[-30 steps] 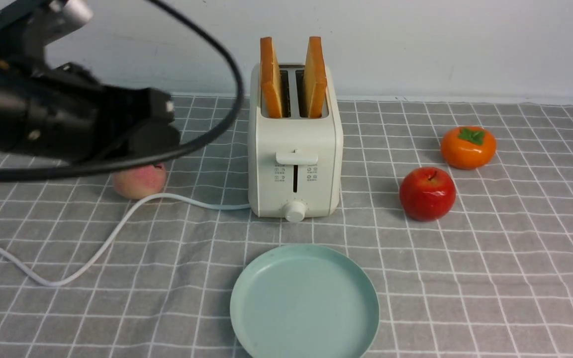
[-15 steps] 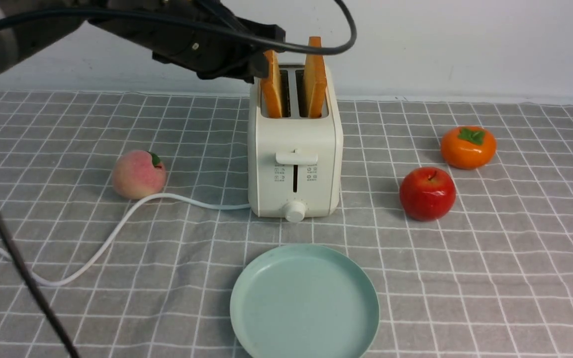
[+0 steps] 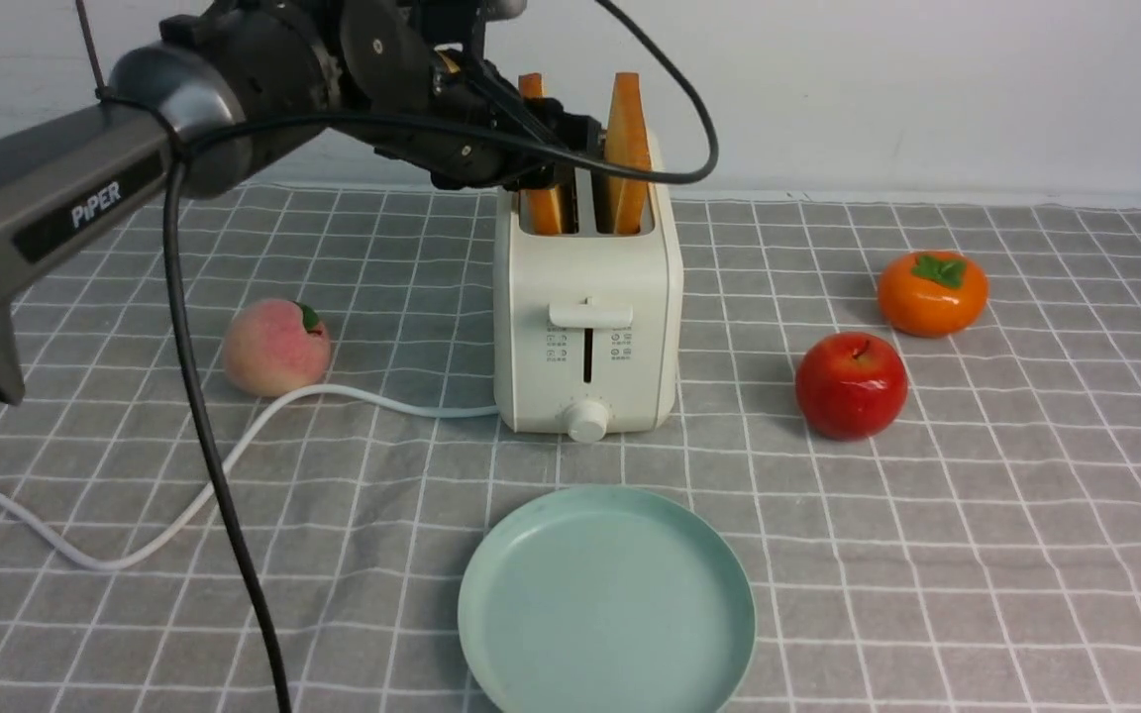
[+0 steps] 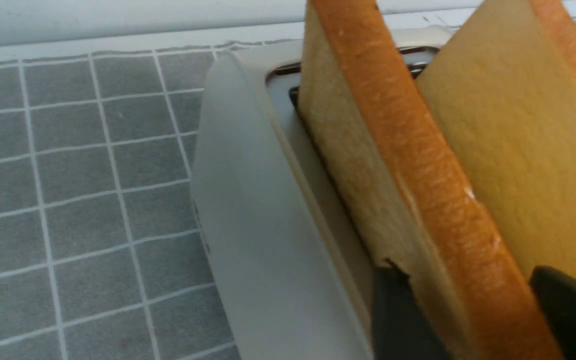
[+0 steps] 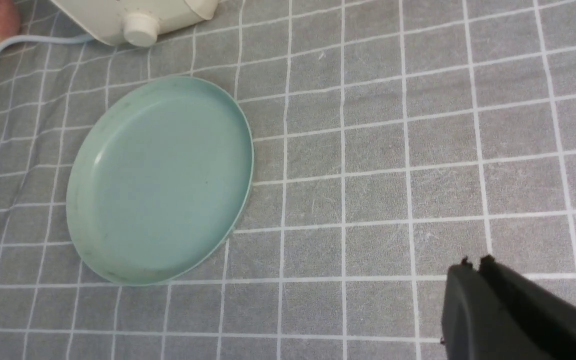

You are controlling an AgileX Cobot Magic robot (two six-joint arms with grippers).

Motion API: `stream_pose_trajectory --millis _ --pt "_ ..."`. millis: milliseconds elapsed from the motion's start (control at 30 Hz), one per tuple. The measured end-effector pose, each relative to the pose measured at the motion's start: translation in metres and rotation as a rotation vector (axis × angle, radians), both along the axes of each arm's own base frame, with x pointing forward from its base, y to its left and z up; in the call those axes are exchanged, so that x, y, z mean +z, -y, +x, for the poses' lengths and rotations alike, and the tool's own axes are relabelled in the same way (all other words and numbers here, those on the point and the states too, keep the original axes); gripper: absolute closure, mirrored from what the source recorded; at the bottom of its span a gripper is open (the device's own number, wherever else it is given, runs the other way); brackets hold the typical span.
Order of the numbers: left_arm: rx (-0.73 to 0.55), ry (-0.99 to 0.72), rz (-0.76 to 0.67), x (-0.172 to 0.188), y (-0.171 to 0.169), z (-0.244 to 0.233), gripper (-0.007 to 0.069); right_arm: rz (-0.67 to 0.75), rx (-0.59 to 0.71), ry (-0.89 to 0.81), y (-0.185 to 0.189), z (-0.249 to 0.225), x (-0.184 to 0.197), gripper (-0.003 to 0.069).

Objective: Take toasted bread from bread machine on grey coffee table place on plate.
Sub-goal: 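Reach for a toast slice standing in the toaster with the left gripper, then place the slice of bread on the plate with the left gripper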

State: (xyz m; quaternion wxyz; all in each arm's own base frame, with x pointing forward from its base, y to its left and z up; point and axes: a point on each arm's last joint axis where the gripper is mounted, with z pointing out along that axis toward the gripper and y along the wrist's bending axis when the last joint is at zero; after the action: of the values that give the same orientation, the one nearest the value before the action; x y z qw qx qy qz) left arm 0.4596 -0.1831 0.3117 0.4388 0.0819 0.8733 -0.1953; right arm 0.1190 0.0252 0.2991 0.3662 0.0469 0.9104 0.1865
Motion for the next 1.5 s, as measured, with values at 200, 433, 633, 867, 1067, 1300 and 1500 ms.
stream_pose_trajectory --millis 200,433,633,867,1067,1300,1500 --pt "-0.013 0.080 0.019 0.047 -0.008 -0.020 0.0546 0.014 -0.007 0.009 0.000 0.001 0.000 0.0629" --pt "-0.017 0.137 -0.046 0.138 -0.030 -0.087 0.0544 0.044 -0.022 0.040 -0.001 0.003 0.002 0.0624" --pt "-0.048 -0.128 -0.021 0.141 -0.045 -0.142 0.0544 0.048 -0.023 0.043 -0.001 0.003 0.003 0.0618" --pt "-0.135 -0.419 -0.120 0.037 -0.034 -0.162 0.0544 0.048 -0.023 0.043 -0.001 0.003 0.003 0.0609" --pt "-0.182 -0.538 -0.300 -0.031 -0.024 -0.175 0.0544 0.048 -0.024 0.043 -0.001 0.003 0.003 0.0602" --pt "-0.180 -0.607 -0.408 -0.066 -0.015 -0.170 0.0544 0.048 -0.025 0.046 -0.001 0.004 0.003 0.0589" --pt "-0.172 -0.666 -0.366 -0.091 -0.014 -0.164 0.0542 0.048 -0.028 0.051 -0.001 0.004 0.003 0.0581"
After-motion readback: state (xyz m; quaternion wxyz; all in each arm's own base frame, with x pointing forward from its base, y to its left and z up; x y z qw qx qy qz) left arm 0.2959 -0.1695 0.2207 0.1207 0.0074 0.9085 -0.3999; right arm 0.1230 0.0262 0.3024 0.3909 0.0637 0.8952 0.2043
